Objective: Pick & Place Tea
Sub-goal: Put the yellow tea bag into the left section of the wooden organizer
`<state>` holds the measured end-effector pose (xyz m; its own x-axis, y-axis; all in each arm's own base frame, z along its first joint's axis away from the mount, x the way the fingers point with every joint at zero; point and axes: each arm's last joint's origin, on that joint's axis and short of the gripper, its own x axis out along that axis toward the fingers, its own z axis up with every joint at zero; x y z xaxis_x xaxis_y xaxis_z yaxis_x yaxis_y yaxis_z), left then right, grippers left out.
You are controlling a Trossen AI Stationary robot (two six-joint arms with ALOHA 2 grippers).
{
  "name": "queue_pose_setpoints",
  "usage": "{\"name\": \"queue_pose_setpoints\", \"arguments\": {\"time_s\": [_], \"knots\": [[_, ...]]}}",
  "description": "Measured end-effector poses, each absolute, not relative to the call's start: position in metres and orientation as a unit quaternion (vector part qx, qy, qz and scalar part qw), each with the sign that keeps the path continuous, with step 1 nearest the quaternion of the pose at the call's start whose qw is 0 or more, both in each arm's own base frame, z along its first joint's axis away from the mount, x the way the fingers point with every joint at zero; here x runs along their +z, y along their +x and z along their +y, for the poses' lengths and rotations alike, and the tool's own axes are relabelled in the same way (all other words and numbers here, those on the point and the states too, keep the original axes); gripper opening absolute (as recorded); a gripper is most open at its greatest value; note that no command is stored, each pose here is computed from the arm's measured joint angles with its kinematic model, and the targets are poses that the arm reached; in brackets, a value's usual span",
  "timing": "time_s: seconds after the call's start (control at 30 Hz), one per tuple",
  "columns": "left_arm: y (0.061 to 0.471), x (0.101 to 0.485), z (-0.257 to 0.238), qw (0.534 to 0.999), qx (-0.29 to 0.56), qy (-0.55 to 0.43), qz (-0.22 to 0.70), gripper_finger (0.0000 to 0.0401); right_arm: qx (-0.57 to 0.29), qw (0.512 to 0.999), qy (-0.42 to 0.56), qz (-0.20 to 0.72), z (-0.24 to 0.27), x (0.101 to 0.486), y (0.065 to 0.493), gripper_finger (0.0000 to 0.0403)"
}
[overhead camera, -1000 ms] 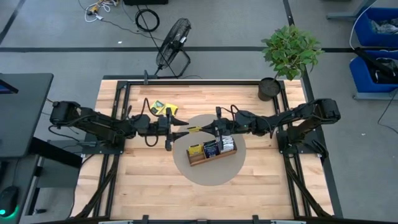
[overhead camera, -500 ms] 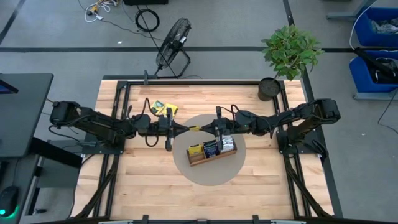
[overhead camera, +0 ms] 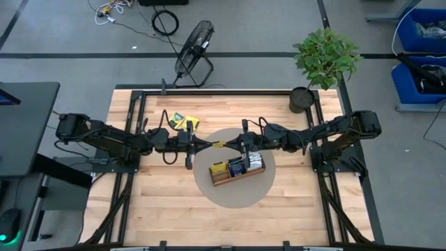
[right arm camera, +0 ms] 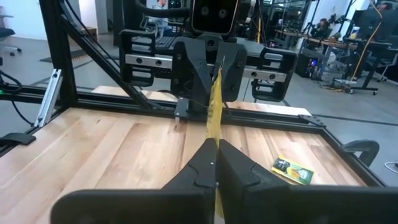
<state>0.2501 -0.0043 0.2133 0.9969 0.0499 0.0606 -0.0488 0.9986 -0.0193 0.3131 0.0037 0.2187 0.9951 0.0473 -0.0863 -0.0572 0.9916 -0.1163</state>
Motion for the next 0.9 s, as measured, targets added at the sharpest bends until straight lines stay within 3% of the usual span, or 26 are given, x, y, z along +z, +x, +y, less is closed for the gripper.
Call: {"name": "queue_pose_setpoints", "arguments": {"time_s": [0.27,0.5,0.67,0.9], "knots": [[0.250,0.212,-0.004,0.999,0.024,-0.037,-0.025,0.0001,0.030,0.996,-0.062,0.061,0.004,0.215,0.313,0.0020],[0.250,0.207,-0.015,0.996,0.023,-0.082,0.001,0.0001,0.032,0.986,-0.069,0.146,0.002,0.209,0.302,0.0097],[0.248,0.204,-0.026,0.993,0.047,-0.107,0.010,0.0001,0.030,0.986,-0.065,0.152,0.002,0.224,0.289,0.0147],[0.245,0.199,-0.041,0.989,0.056,-0.136,0.033,0.0001,-0.014,0.986,-0.092,0.138,-0.001,0.247,0.272,0.0168]]}}
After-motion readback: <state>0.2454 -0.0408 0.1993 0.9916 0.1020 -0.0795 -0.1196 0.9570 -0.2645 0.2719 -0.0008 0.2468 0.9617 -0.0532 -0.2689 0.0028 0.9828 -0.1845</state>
